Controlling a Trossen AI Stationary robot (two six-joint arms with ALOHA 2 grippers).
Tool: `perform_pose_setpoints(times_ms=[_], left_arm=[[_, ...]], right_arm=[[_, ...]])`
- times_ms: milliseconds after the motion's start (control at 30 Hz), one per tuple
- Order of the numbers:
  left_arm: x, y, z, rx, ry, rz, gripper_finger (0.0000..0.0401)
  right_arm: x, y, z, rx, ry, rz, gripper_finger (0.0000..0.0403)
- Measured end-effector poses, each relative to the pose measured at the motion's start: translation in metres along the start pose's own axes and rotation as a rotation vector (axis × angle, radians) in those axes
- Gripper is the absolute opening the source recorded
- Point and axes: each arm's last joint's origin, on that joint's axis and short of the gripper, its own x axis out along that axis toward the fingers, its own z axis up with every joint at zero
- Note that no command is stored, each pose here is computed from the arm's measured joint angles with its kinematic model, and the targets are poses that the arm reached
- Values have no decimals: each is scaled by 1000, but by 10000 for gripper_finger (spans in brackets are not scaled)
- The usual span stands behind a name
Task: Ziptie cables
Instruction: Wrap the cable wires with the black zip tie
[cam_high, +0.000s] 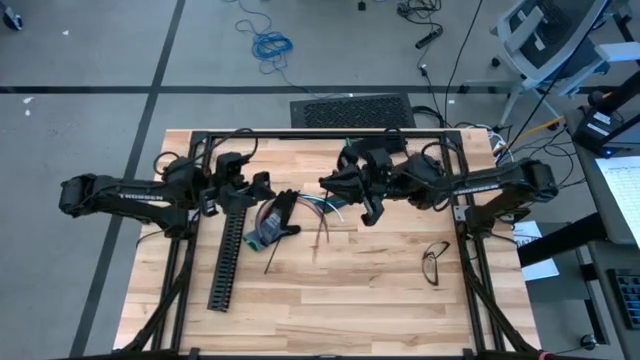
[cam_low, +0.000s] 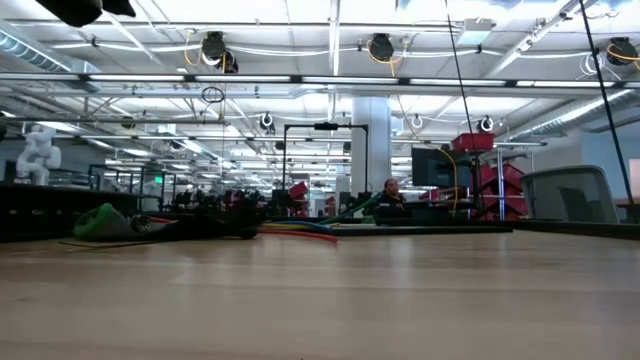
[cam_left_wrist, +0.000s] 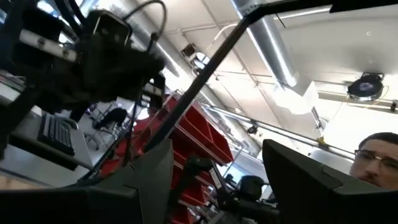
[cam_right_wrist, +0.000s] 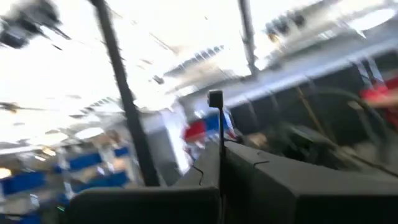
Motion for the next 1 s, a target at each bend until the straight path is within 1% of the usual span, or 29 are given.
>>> perform_pose_setpoints(times_ms=[133,200,300,400,467,600,667,767,867,1000], left_arm=[[2,4,-2,2,5,0,240],[4,7,-4,25,4,-1,240],[8,12,-4,31,-28,-48,240],[11,18,-6,-31,-57,-111,240],[13,22,-8,-89,-65,-155,240],[16,27,-14,-209,-42,-249,240],[19,29,-19,-267,-19,-254,240],[29,28,-25,-318,14,-274,240],[43,30,-31,-347,42,-296,240],[64,28,-32,-344,84,-351,240]], right_arm=[[6,-8,-12,27,-148,88,0],[9,-15,-20,52,-220,131,0],[18,-26,-34,125,-296,200,0],[34,-32,-41,169,-312,325,0],[47,-34,-41,178,-300,396,0],[63,-33,-33,168,-265,534,0],[66,-30,-25,154,-267,576,0],[70,-31,-20,145,-229,603,0],[71,-38,-21,145,-180,573,0],[71,-46,-19,134,-177,547,0]])
